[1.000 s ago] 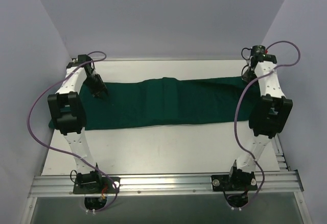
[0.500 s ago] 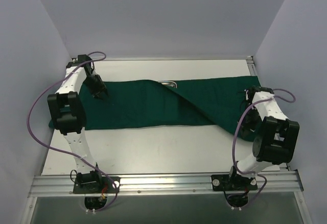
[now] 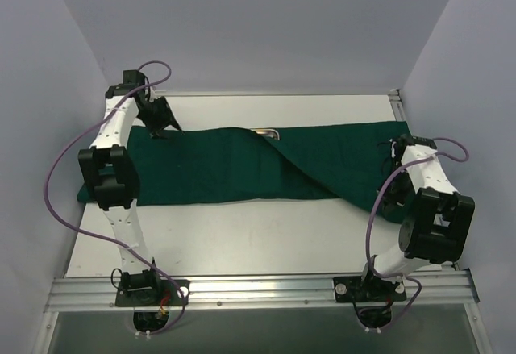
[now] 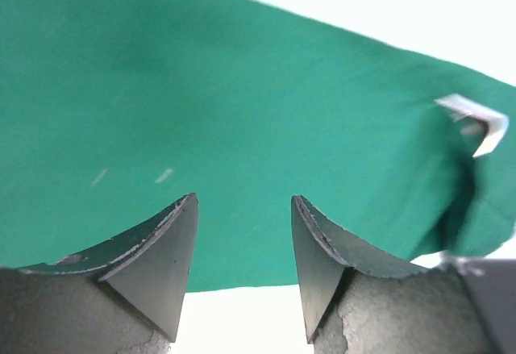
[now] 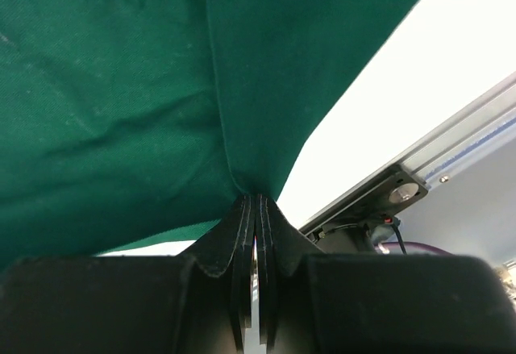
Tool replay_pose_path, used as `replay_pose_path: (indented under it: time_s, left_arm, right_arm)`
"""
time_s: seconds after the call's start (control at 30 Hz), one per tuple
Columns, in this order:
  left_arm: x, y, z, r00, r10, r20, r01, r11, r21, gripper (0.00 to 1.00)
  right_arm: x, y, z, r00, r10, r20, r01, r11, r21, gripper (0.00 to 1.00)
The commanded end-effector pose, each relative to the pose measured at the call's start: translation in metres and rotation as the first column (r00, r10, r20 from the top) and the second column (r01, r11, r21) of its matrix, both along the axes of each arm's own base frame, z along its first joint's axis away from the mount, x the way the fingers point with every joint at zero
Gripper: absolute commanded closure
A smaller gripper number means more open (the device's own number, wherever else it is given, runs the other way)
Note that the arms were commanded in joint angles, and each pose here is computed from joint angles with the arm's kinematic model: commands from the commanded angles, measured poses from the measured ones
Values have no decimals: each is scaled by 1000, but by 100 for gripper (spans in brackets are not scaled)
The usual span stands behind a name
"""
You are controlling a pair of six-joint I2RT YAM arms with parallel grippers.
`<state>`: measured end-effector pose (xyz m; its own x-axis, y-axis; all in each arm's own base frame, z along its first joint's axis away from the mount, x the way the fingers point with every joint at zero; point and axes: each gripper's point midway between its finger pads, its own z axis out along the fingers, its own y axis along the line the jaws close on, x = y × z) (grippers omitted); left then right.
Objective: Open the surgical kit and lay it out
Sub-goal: Open the surgical kit at the center of the board.
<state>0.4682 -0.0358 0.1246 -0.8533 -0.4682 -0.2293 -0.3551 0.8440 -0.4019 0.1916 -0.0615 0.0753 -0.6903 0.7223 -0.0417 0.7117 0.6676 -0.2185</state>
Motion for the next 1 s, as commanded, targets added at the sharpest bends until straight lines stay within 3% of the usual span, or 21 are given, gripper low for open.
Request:
replay_pose_path:
  time_s: [0.0, 0.17, 0.37, 0.83, 0.97]
  left_arm:
    - [47, -41, 12, 990, -43, 132, 57, 993, -104, 41]
    - [62, -85, -9, 993, -45, 107, 58, 991, -124, 41]
    - [73, -119, -35, 997, 65, 43, -57, 983, -176, 41]
    - [92, -133, -22, 967, 255, 2, -251, 953, -171, 40]
    - [85, -128, -38, 952, 295, -85, -305, 942, -143, 40]
  right_arm:
    - [-5, 0, 3, 999, 27, -43, -26, 999, 24, 100]
    - [-5, -6, 9, 998, 38, -45, -39, 999, -9, 100]
    - [-30, -1, -14, 997, -12, -75, 11, 1000, -14, 100]
    - [-20, 7, -9, 999, 44, 0, -44, 999, 19, 100]
    - [-19, 8, -8, 998, 56, -3, -56, 998, 20, 100]
